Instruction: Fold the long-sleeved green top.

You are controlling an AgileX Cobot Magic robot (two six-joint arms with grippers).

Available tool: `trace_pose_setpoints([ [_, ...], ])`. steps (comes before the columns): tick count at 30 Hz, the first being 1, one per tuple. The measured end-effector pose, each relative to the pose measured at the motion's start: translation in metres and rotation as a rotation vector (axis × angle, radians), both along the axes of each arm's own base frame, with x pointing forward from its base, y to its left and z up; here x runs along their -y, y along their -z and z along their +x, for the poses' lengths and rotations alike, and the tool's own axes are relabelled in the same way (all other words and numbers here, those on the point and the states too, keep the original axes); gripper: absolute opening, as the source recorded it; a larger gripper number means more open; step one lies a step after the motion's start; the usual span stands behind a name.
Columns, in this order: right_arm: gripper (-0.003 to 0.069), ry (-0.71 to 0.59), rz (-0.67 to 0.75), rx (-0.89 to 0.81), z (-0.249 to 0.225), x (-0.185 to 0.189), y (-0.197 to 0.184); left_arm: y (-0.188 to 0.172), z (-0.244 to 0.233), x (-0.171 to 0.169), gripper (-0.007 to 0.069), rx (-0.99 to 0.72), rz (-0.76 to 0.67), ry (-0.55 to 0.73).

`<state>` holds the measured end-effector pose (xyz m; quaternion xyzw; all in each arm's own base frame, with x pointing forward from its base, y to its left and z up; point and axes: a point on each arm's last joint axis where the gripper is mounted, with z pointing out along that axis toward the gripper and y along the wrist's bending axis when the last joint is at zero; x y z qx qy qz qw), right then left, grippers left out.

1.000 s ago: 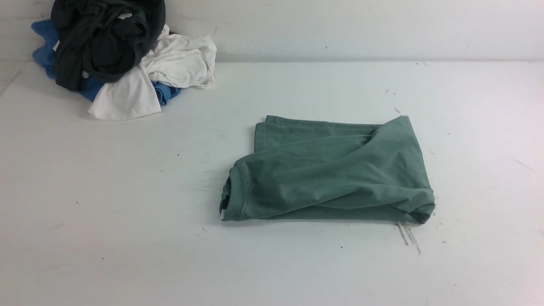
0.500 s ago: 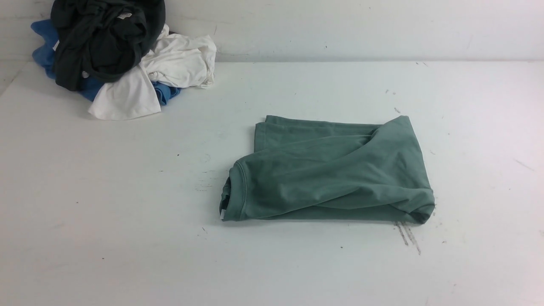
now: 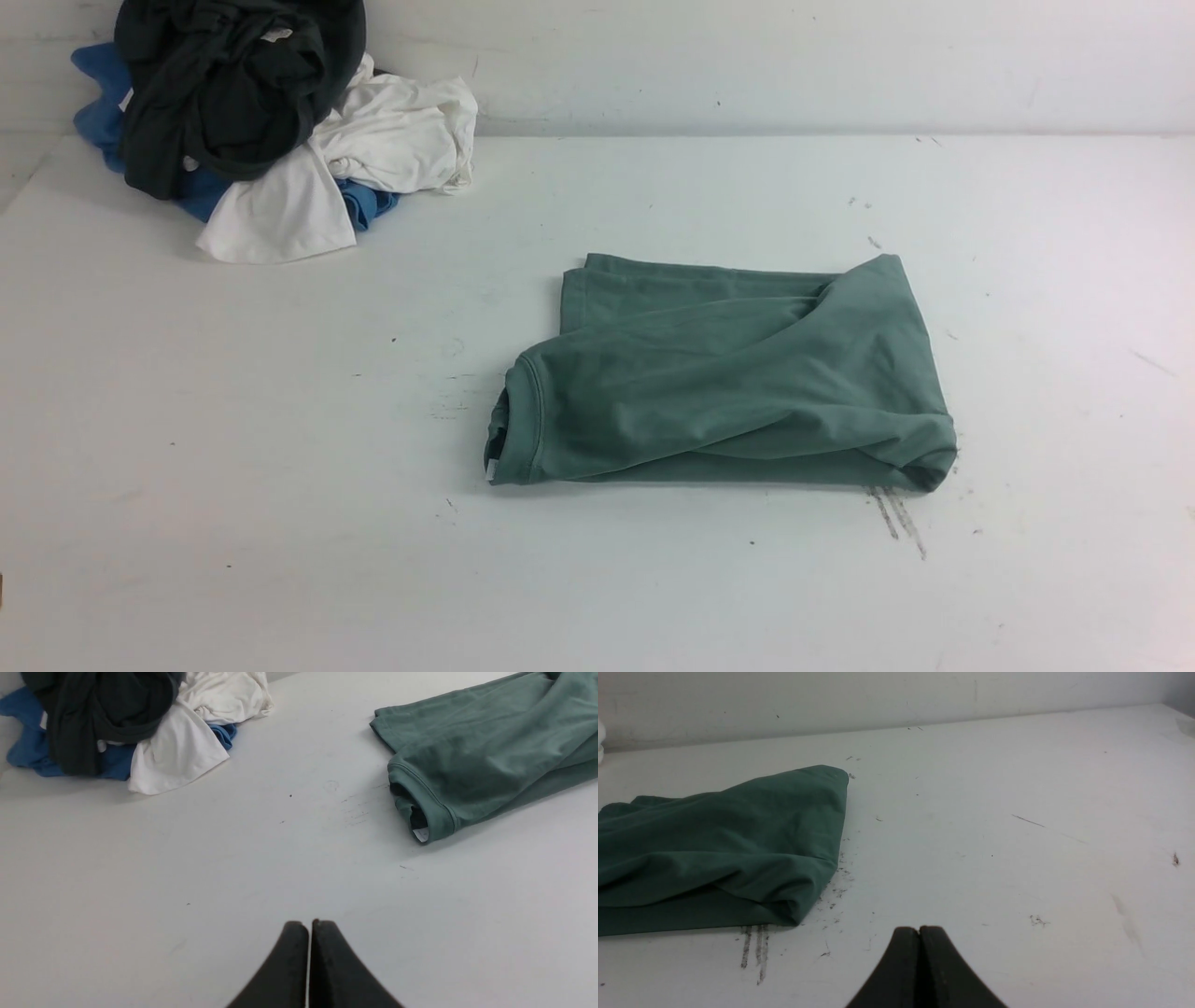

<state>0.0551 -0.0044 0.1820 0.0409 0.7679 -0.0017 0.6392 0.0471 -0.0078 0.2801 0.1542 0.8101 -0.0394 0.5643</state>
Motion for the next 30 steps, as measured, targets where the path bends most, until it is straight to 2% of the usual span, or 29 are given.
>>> trace_pose_setpoints([
  [4, -0.0015, 0.0, 0.0, 0.0, 0.0, 0.0, 0.0, 0.02, 0.004, 0.0, -0.0007, 0.123, -0.116, -0.102],
  [8, -0.0015, 0.0, -0.001, 0.0, 0.0, 0.0, 0.0, 0.045, 0.005, -0.003, -0.0007, 0.206, -0.148, -0.189],
  [15, -0.0015, 0.0, -0.001, -0.001, 0.0, 0.0, 0.0, 0.098, 0.007, -0.008, -0.0007, 0.148, -0.142, -0.298],
  [19, -0.0015, 0.0, -0.001, -0.001, 0.0, 0.0, 0.0, 0.107, 0.006, -0.007, -0.0007, 0.067, -0.161, -0.301],
  [30, -0.0015, 0.0, -0.002, -0.001, 0.0, 0.0, 0.0, 0.107, 0.006, -0.006, -0.0007, 0.06, -0.168, -0.302],
])
